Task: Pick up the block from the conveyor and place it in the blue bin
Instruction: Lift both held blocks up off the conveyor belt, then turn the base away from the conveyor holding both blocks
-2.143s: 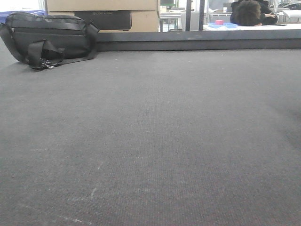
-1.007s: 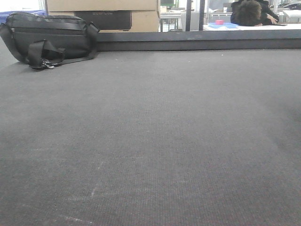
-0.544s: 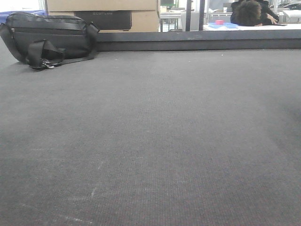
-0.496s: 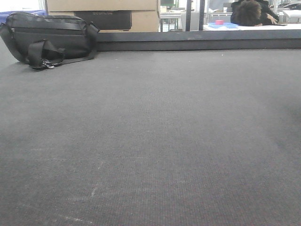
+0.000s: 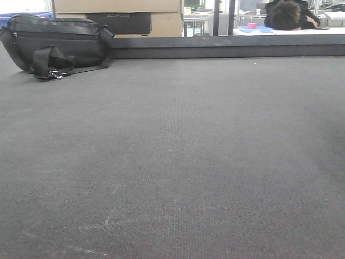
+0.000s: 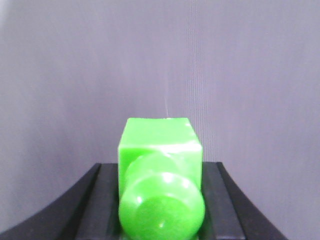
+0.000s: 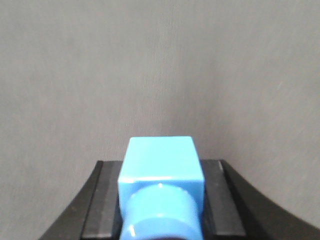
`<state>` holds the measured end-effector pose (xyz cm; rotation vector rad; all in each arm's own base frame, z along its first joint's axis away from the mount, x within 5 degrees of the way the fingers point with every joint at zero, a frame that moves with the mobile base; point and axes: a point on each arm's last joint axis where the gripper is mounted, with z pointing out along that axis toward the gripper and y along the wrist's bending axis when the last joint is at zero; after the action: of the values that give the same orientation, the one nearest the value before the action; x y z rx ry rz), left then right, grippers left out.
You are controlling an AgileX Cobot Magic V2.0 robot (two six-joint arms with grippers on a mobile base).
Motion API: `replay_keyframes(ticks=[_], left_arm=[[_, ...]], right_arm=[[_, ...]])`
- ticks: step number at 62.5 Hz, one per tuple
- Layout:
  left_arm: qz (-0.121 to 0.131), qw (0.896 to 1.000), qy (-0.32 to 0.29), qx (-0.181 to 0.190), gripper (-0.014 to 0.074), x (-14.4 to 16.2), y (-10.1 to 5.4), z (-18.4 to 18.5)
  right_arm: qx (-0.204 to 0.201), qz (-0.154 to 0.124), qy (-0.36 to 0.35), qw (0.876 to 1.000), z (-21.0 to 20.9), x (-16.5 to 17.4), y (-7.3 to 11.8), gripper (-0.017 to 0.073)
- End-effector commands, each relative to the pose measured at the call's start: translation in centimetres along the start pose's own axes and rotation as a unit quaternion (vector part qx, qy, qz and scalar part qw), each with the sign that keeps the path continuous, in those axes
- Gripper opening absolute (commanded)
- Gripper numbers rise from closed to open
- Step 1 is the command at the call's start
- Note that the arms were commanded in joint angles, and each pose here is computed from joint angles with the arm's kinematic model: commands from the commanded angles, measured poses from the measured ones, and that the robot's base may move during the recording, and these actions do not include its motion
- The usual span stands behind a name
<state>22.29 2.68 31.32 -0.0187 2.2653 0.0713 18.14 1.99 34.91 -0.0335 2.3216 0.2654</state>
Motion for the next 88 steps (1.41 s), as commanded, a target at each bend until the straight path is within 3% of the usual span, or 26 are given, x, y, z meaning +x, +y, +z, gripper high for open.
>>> replay_keyframes(ticks=[1,8,20,46,58,88], left_arm=[[-0.019,0.995,-0.1,-0.005,-0.0111,1.0,-0.3,-2.3],[-0.04,0.986,-0.16,-0.005,-0.0111,3.2,-0.6,-4.4],[-0.038,0.975,-0.218,-0.008,-0.0111,6.3,-1.1,-7.2],[-0.008,0.935,-0.349,0.052,-0.0111,7.4,-2.5,-12.8],[-0.008,0.928,-0.369,0.051,-0.0111,7.8,-2.4,-13.6],[-0.008,0.928,-0.37,0.051,-0.0111,7.8,-2.4,-13.7]], right_arm=[[0.007,-0.017,-0.075,0.997,-1.3,1.4,-0.1,-0.0162],[0.018,-0.018,-0.153,0.988,-2.1,3.9,-0.4,-0.0162],[0.035,-0.017,-0.284,0.958,-3.1,7.1,-1.0,-0.0162],[0.025,-0.03,-0.386,0.922,-7.7,8.4,-0.2,-0.0162],[0.037,-0.066,-0.377,0.923,-9.9,8.0,0.3,-0.0162],[0.037,-0.066,-0.381,0.922,-10.0,8.0,0.3,-0.0162]])
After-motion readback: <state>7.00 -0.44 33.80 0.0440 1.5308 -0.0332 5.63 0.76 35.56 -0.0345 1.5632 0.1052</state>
